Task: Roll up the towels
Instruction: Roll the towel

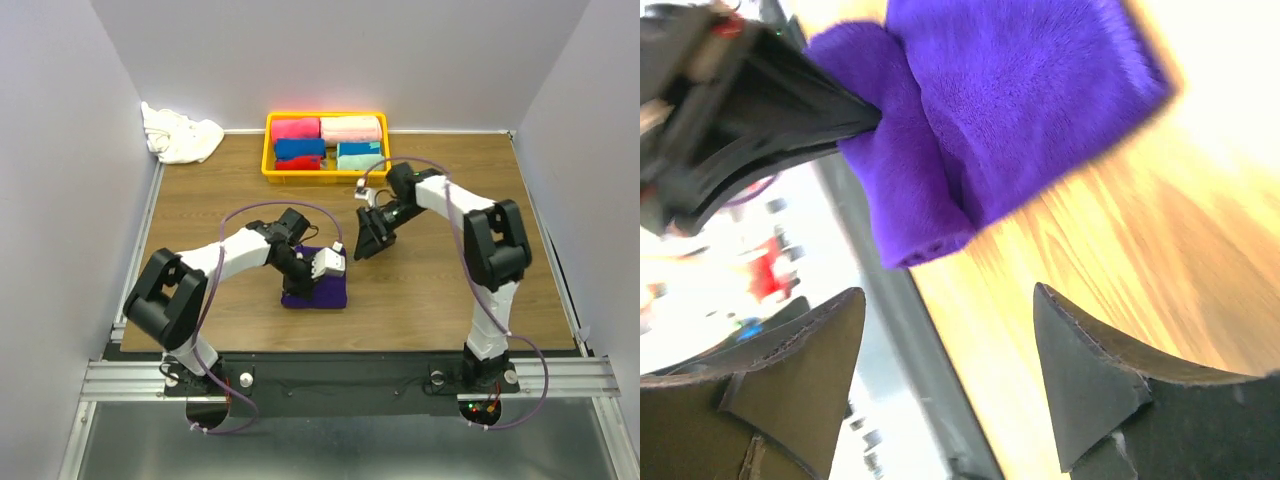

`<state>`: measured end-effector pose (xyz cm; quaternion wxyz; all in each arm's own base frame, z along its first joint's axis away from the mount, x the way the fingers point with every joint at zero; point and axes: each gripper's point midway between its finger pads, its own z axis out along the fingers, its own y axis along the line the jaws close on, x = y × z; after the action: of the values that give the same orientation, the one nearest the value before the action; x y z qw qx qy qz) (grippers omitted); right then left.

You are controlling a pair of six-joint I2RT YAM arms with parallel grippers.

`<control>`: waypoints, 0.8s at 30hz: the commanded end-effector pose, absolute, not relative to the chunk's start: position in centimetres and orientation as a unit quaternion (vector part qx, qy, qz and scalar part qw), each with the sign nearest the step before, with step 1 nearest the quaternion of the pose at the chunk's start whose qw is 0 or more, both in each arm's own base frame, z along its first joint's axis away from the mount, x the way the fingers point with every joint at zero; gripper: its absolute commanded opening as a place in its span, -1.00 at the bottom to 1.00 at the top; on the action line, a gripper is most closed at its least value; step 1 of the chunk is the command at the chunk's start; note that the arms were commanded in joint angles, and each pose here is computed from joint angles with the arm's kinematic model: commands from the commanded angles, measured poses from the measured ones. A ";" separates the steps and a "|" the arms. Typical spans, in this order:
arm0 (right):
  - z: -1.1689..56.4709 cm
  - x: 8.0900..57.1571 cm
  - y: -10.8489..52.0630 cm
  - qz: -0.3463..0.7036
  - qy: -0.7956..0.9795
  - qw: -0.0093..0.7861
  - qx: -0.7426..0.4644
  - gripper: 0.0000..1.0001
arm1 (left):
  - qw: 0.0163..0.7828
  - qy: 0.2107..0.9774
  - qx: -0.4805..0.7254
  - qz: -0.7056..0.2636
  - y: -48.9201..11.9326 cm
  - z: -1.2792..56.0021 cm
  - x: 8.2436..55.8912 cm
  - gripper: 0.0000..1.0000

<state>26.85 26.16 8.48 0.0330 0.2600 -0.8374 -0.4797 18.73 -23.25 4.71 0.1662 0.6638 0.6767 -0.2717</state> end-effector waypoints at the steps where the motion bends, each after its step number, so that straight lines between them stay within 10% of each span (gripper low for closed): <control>1: 14.7 29.8 24.2 -0.432 -0.829 -0.118 0.334 0.46 | 0.079 0.697 0.643 -0.307 -22.1 3.3 17.3 -0.74; 14: 17.0 27.0 25.6 -0.207 -0.775 -0.296 0.519 0.50 | -0.014 0.732 0.543 -0.412 -22.4 1.1 20.9 -0.69; 17: 15.8 26.1 28.3 -0.143 -0.739 -0.335 0.567 0.99 | -0.015 0.736 0.537 -0.413 -22.4 0.7 22.2 -0.69; 24: 11.8 25.0 32.4 -0.093 -0.677 -0.375 0.626 1.00 | -0.023 0.739 0.537 -0.406 -22.2 -0.1 23.2 -0.64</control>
<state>21.30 30.42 11.43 -0.2846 0.6255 -0.7091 -0.1580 21.05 -23.98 4.47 -0.0348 0.4668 0.7406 -0.4821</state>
